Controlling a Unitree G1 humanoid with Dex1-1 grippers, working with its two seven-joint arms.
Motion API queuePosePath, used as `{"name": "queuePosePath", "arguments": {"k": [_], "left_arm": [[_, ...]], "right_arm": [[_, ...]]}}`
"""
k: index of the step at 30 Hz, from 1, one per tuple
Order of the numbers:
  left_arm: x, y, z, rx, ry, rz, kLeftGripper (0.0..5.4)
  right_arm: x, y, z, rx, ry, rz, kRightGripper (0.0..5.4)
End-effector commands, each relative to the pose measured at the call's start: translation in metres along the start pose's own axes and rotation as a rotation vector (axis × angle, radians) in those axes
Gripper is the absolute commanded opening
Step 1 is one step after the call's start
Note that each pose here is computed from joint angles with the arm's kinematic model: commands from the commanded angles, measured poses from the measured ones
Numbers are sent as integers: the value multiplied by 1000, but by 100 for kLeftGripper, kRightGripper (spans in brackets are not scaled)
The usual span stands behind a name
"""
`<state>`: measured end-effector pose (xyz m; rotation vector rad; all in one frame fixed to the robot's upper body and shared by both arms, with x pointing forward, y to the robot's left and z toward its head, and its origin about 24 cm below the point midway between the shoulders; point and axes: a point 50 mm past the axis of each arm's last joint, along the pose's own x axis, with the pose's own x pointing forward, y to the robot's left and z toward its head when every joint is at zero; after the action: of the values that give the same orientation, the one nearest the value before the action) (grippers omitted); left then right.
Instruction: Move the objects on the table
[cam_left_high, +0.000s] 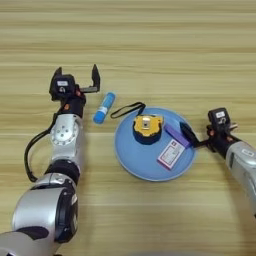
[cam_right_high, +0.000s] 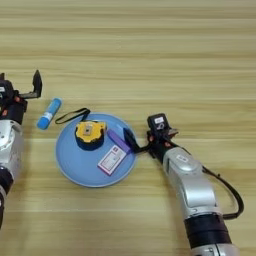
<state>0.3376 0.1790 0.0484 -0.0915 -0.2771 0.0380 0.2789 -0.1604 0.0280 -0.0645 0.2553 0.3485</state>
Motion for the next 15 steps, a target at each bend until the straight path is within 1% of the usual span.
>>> {"name": "queuePosePath", "arguments": {"k": [1, 7, 12, 15], "left_arm": [[-2, -1, 0, 15, -6, -6, 540], [-2, -1, 0, 16, -6, -7, 540], [-2, -1, 0, 16, -7, -7, 540], [-2, -1, 0, 16, -7, -7, 540]], "right_arm": [[2, -22, 2, -94, 2, -116, 538], [6, -29, 8, -140, -34, -143, 538], [10, -33, 12, -152, -55, -145, 538], [12, -31, 14, -158, -67, -126, 538]]}}
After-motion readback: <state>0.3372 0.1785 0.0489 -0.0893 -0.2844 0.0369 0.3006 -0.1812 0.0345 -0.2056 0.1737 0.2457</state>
